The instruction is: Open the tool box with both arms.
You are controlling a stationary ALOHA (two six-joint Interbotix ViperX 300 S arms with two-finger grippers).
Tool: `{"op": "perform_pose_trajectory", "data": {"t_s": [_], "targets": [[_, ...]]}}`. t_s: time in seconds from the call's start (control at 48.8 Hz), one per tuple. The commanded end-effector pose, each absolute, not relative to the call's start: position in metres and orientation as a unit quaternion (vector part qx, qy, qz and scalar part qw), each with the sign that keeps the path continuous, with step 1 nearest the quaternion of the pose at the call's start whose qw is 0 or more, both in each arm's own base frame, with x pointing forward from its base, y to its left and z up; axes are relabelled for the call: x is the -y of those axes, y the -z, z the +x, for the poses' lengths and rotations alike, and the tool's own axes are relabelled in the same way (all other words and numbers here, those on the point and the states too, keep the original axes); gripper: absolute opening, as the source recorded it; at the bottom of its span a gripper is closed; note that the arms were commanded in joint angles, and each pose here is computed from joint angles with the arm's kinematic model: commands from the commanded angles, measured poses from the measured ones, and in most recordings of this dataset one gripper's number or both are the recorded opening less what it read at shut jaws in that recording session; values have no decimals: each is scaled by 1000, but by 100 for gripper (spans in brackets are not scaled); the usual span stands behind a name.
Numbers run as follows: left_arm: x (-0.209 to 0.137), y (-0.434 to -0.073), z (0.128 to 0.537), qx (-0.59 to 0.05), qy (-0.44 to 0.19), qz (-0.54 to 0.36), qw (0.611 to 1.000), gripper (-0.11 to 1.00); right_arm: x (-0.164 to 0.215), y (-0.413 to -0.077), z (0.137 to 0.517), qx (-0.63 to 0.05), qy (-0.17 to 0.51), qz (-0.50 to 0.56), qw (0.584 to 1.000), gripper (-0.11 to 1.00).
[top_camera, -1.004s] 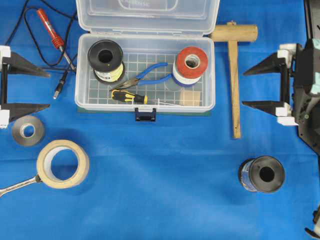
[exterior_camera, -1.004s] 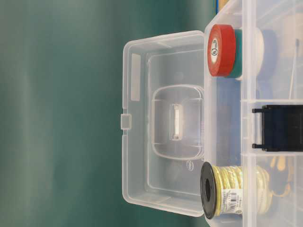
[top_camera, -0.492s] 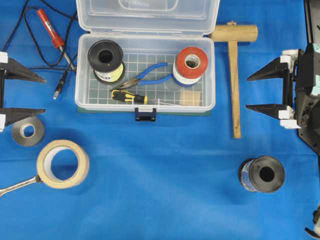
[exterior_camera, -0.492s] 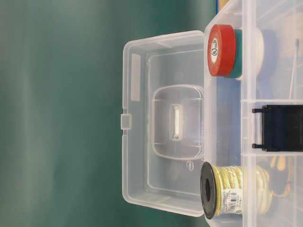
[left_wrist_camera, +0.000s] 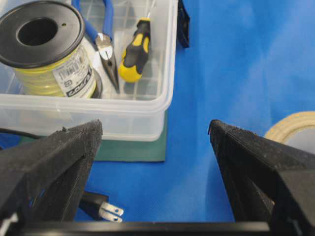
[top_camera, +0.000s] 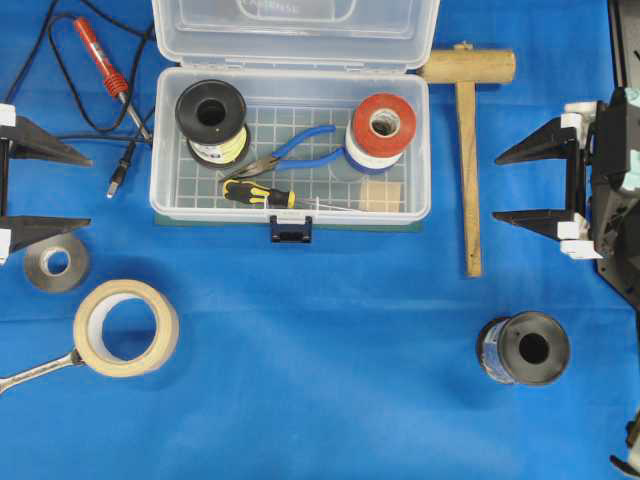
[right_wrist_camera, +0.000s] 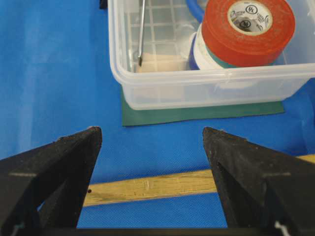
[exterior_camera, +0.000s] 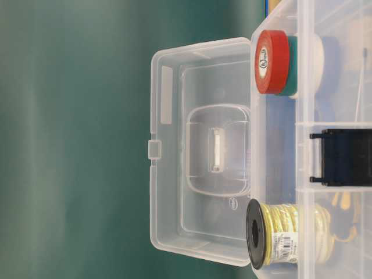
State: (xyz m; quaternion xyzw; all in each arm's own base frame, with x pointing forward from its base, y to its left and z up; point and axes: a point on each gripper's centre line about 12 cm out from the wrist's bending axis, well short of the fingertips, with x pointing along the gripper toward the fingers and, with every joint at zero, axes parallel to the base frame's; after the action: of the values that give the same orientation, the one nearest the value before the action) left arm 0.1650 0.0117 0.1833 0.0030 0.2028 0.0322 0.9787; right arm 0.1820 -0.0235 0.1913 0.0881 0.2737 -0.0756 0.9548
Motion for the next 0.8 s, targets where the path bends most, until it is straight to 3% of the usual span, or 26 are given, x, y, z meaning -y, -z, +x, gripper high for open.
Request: {"op": "perform_pose_trajectory", "data": {"t_s": [0.0, 0.779], "targets": [[-12, -187, 167, -197, -32, 3, 980, 87, 24, -195, 184, -266, 75, 90, 957, 81], [-11, -187, 167, -195, -31, 3, 980, 87, 23, -199, 184, -258, 74, 87, 959, 81]]}}
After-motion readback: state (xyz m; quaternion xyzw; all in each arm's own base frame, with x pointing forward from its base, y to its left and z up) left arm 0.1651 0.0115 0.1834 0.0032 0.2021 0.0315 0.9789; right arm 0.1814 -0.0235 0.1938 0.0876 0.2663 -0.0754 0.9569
